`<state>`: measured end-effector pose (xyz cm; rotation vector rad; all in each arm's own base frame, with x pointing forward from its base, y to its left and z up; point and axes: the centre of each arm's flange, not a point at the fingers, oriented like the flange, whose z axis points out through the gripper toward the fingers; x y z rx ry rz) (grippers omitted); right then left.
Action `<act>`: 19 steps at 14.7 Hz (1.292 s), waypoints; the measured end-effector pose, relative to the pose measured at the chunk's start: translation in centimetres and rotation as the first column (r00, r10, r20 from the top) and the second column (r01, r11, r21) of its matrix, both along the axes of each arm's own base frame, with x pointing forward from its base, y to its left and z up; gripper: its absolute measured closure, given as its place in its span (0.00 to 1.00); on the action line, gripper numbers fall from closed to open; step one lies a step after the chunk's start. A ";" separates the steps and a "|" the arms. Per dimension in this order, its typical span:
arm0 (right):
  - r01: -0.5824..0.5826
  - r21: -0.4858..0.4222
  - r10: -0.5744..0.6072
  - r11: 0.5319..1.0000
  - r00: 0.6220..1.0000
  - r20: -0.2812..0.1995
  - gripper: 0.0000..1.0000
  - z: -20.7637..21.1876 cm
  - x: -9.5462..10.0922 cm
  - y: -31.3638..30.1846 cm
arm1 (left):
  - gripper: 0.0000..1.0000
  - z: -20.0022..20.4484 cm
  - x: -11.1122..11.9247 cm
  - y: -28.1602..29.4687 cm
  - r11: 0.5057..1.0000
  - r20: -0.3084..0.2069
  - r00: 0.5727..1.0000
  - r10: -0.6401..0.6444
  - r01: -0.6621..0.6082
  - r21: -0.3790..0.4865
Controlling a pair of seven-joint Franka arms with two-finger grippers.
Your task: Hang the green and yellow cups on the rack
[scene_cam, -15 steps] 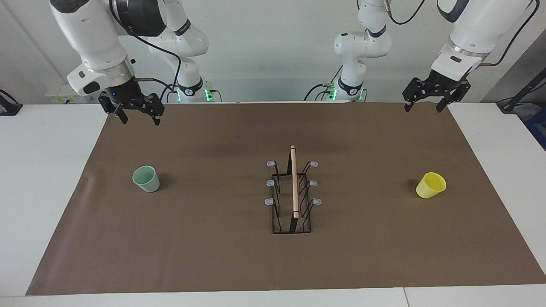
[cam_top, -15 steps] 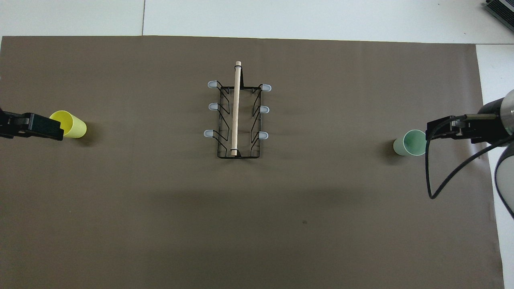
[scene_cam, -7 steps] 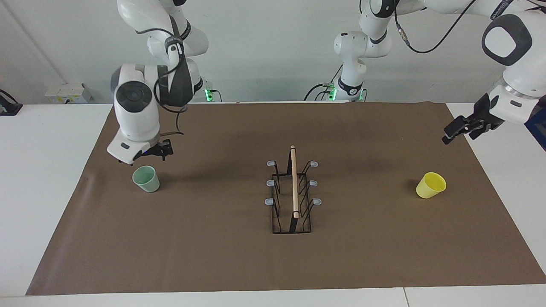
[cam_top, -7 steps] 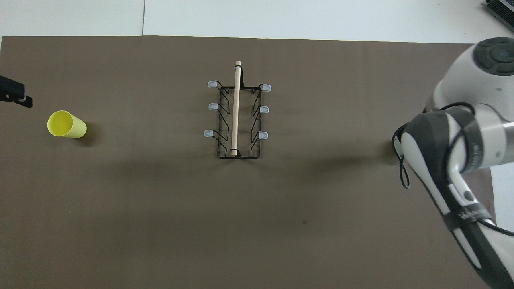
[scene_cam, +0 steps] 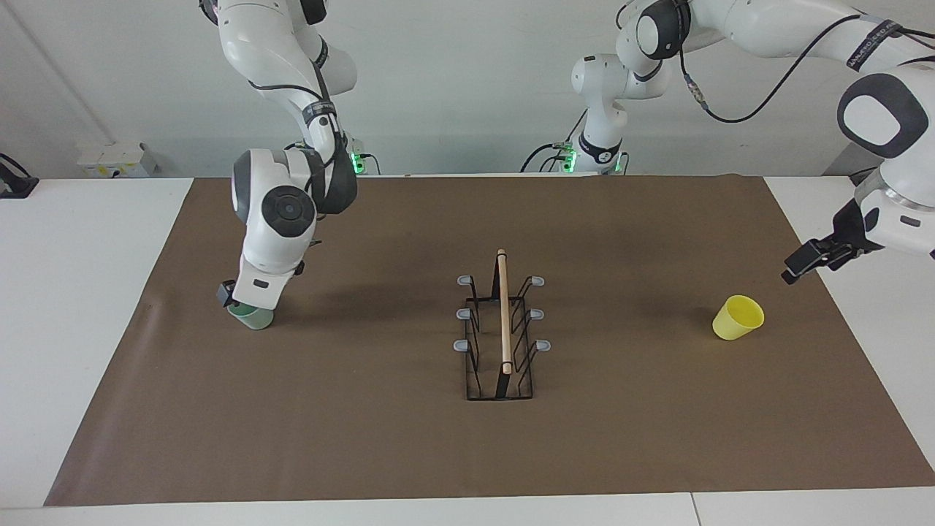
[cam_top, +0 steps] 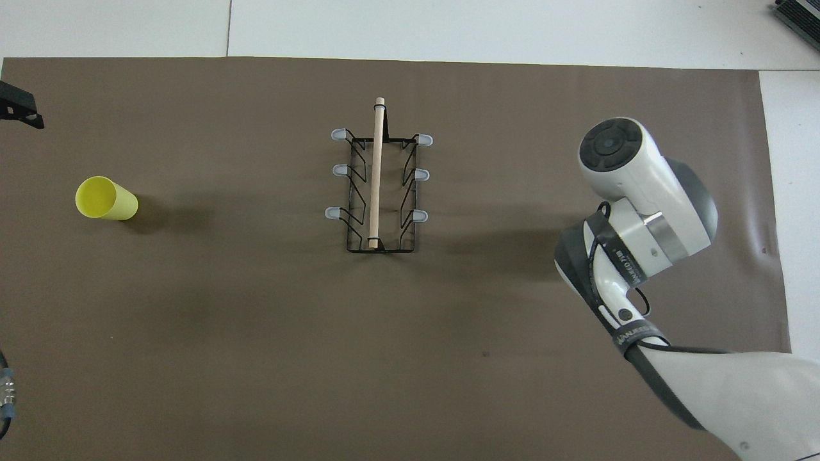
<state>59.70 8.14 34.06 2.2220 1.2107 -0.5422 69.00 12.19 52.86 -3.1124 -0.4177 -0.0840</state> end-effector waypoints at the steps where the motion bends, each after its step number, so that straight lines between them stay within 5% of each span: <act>1: -0.067 -0.032 0.065 0.997 0.997 -0.042 0.00 -1.6 -0.5 1.3 | 0.00 -0.9 0.2 1.2 0.999 0.006 0.999 0.043 -0.043 -0.028; 6: -0.339 -0.132 0.299 0.931 0.919 -0.256 0.00 -5.6 -1.4 1.5 | 0.00 -6.2 -0.3 8.4 0.922 -0.032 0.931 0.363 -0.364 -0.131; 12: -0.455 -0.157 0.379 0.876 0.853 -0.357 0.00 -8.6 -3.1 0.7 | 0.00 -12.9 -2.2 13.8 0.763 -0.105 0.802 0.588 -0.593 -0.256; 19: -0.508 -0.193 0.407 0.840 0.823 -0.396 0.00 -8.7 -3.0 -0.1 | 0.00 -19.5 -5.2 14.5 0.334 -0.366 0.415 0.833 -0.904 -0.267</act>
